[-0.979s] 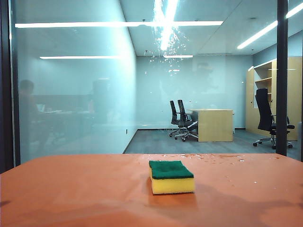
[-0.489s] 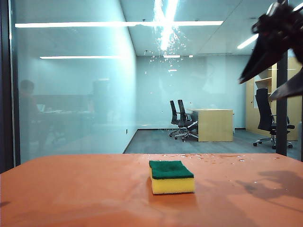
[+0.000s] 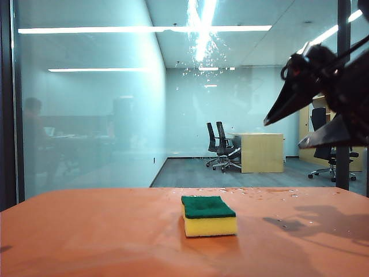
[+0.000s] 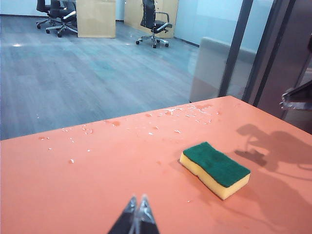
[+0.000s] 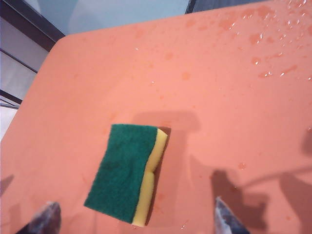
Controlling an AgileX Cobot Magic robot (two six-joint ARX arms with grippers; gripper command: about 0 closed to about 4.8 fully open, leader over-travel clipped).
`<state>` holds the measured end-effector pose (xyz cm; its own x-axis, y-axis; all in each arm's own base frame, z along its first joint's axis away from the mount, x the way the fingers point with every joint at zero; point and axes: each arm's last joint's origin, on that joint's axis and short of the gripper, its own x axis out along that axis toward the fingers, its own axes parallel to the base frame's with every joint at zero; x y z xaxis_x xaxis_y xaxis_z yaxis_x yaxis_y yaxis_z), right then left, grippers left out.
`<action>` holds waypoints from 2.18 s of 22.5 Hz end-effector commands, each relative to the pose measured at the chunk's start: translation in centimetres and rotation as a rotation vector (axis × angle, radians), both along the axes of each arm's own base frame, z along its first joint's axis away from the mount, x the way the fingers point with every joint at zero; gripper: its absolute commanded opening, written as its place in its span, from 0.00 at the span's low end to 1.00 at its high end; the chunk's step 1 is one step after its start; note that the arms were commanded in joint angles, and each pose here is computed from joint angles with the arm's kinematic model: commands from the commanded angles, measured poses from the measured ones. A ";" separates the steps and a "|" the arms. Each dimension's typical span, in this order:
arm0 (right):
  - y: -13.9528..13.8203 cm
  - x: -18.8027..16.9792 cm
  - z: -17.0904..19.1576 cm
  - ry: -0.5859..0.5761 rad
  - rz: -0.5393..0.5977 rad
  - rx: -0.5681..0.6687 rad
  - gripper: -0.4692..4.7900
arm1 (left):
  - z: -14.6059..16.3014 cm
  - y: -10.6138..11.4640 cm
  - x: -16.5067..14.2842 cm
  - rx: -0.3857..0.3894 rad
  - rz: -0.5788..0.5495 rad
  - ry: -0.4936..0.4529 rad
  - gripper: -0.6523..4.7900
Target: Pick up the sponge from the table, wipe the water off the glass, and finally place the sponge back on the table.
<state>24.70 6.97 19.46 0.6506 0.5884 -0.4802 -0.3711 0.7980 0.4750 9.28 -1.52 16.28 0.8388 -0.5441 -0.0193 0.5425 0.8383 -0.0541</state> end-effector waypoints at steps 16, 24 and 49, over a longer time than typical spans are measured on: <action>5.3 6.2 -3.6 0.117 0.092 -0.036 0.85 | 0.1 0.0 0.0 0.003 0.000 -0.009 0.11; 8.7 7.0 -6.8 0.207 0.160 -0.061 0.85 | 0.1 0.0 0.0 0.003 0.000 -0.003 0.11; 10.4 6.8 -10.0 0.311 0.193 -0.083 0.07 | 0.1 0.0 0.0 0.003 -0.001 -0.002 0.11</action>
<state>31.85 17.47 9.88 0.3695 0.6461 -0.6678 -0.3802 0.7609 0.5258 9.28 -1.52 16.15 0.8387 -0.5437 -0.0310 0.5415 0.8386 -0.0599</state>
